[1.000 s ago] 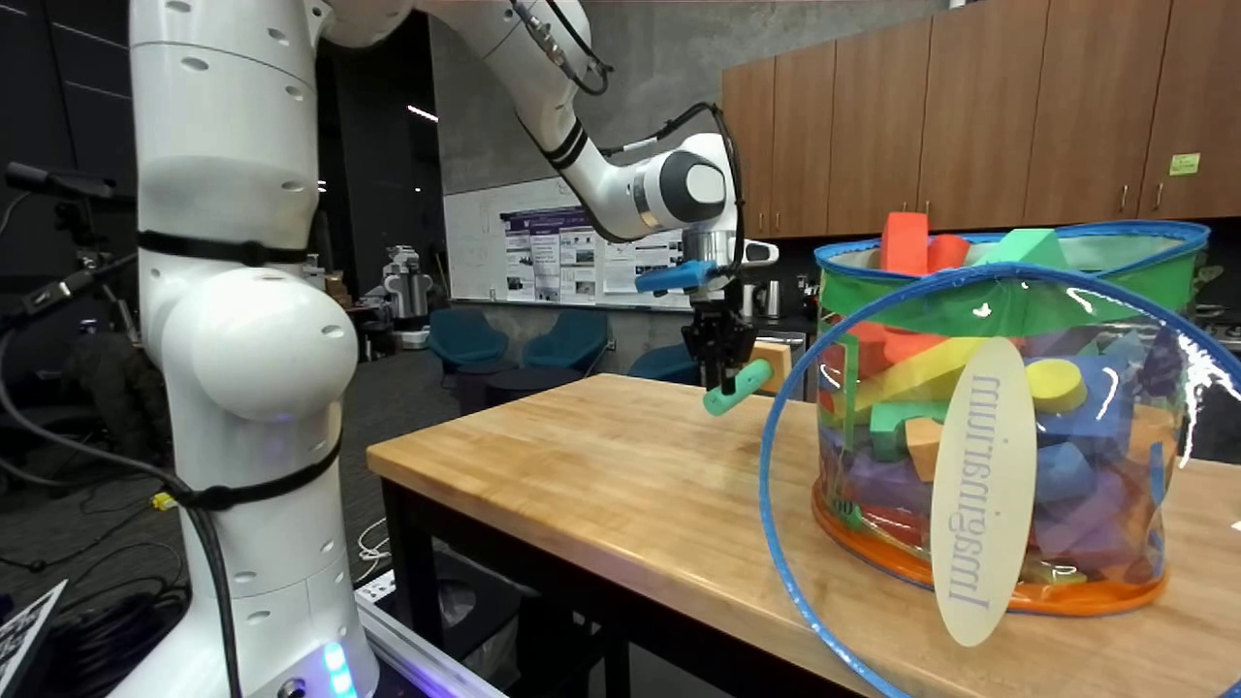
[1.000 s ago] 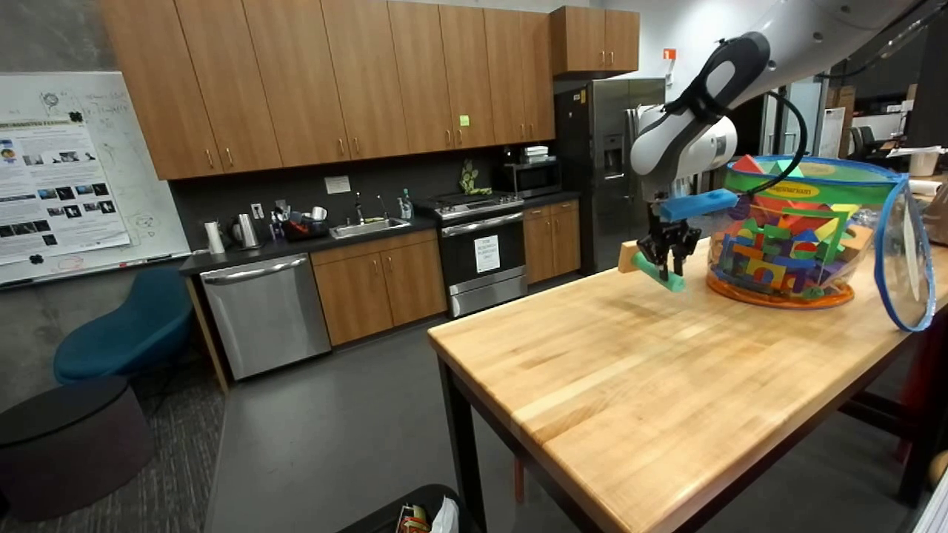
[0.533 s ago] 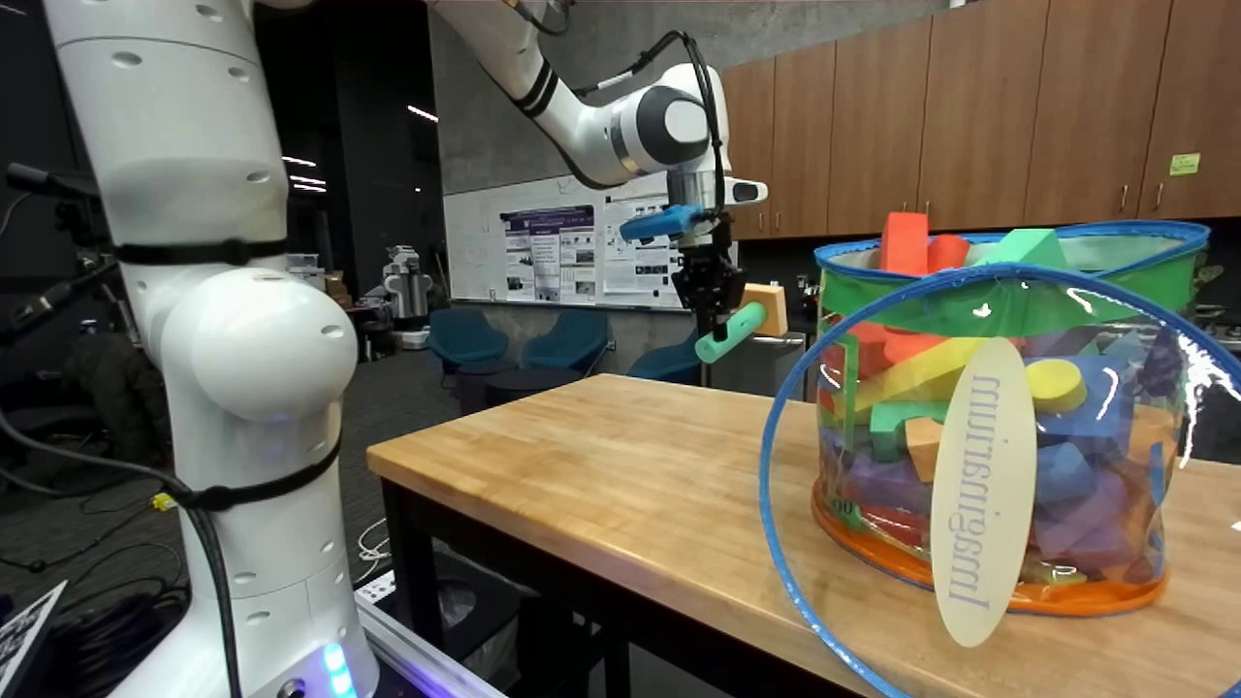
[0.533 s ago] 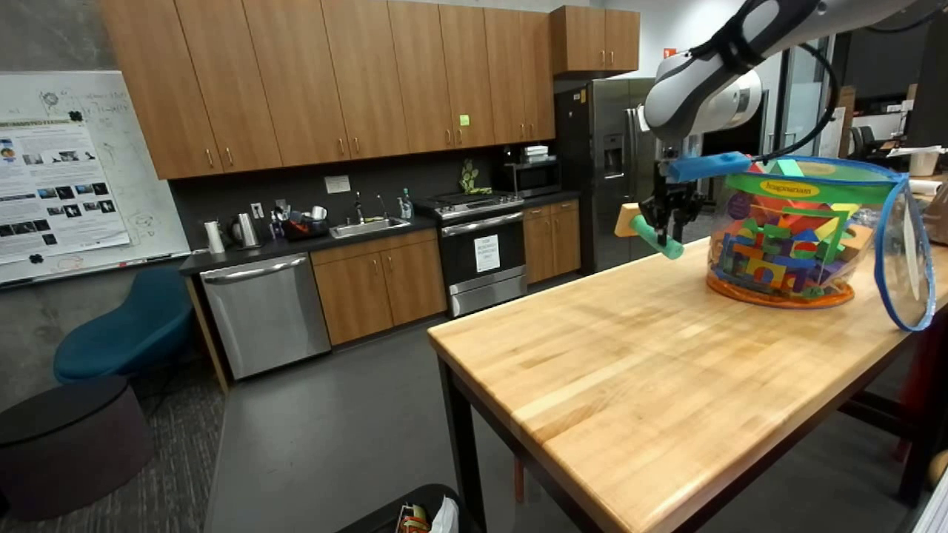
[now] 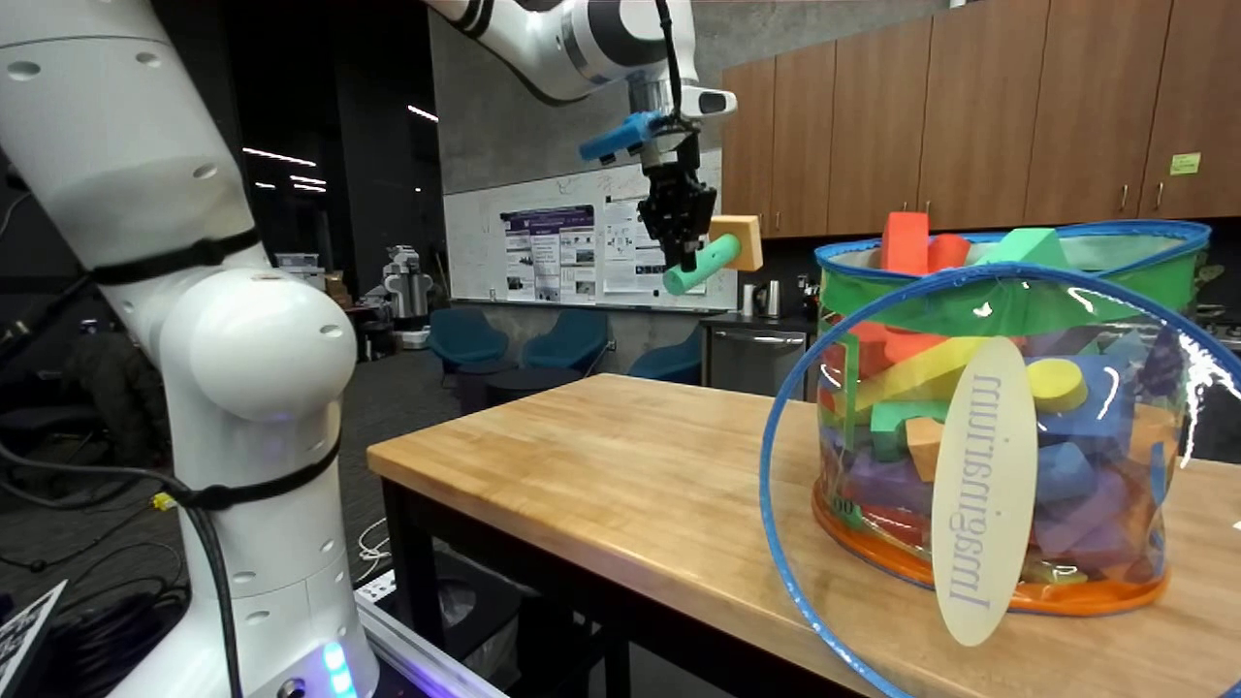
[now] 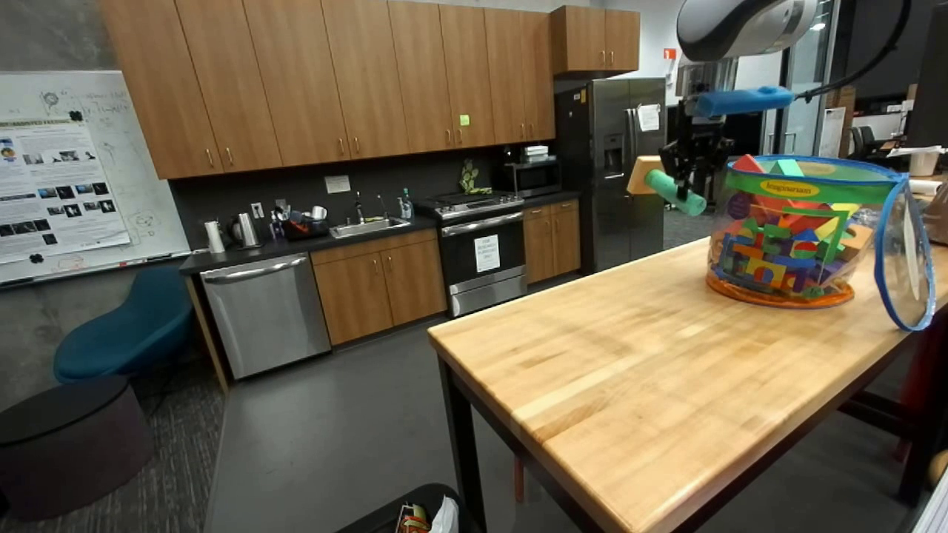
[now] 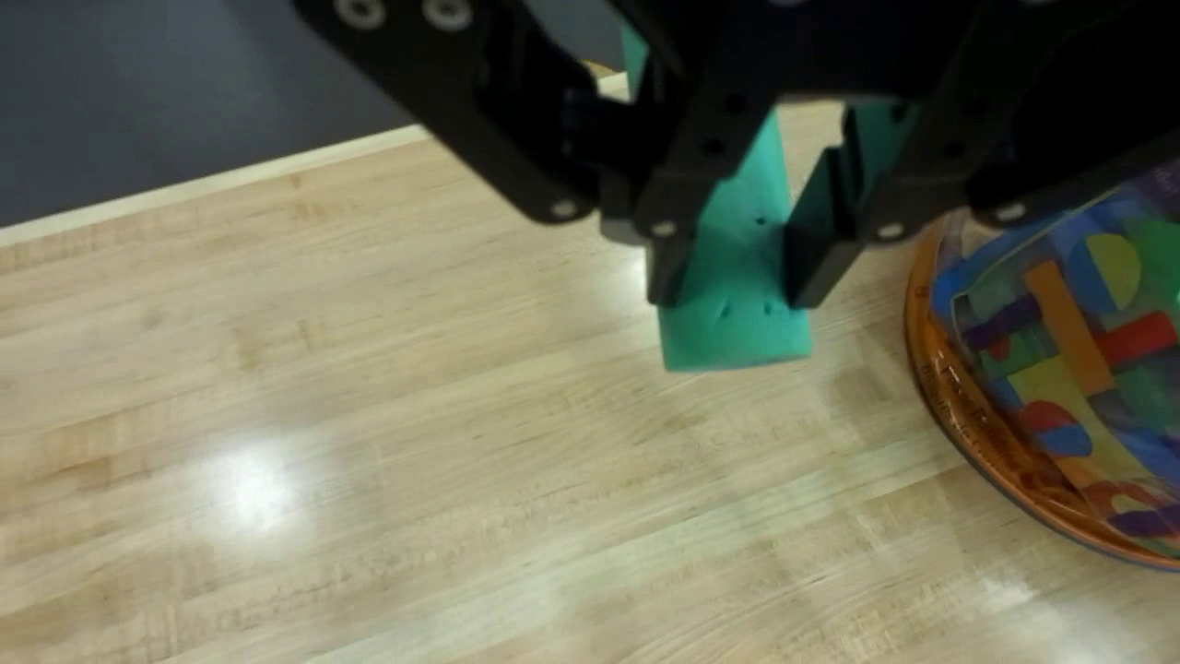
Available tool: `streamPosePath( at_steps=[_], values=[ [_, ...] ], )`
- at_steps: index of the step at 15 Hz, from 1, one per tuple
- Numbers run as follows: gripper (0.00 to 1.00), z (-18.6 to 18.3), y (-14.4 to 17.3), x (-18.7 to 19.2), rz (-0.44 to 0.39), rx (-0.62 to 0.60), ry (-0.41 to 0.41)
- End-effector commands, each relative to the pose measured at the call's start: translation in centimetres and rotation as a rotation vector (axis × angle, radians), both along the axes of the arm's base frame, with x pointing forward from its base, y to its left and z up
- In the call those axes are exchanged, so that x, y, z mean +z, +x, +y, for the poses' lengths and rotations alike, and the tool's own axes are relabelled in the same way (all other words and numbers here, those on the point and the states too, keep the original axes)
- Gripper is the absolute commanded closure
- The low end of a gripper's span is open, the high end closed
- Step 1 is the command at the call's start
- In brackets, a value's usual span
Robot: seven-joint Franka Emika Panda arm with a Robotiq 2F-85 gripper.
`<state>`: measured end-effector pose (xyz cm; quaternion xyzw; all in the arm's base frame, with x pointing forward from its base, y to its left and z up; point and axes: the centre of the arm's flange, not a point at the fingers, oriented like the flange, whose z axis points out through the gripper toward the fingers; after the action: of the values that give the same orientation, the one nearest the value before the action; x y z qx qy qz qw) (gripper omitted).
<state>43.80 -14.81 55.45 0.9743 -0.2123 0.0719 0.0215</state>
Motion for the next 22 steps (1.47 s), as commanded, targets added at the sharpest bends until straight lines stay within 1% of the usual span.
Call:
streamPosePath(
  at_steps=[1, 4, 8, 12, 15, 22],
  values=[
    [0.92, 0.0, -2.9, 3.8, -0.046, -0.054, 0.011],
    [0.92, -1.9, -4.0, 6.2, -0.100, -0.137, 0.002],
    [0.92, -6.0, -5.2, 8.9, -0.155, -0.287, 0.006],
    [0.92, -10.3, -7.1, 10.2, -0.181, -0.440, 0.010],
    [0.92, -13.7, -8.8, 10.3, -0.177, -0.547, 0.033],
    [0.92, -20.9, -11.2, 7.9, -0.103, -0.736, 0.080]
  ],
)
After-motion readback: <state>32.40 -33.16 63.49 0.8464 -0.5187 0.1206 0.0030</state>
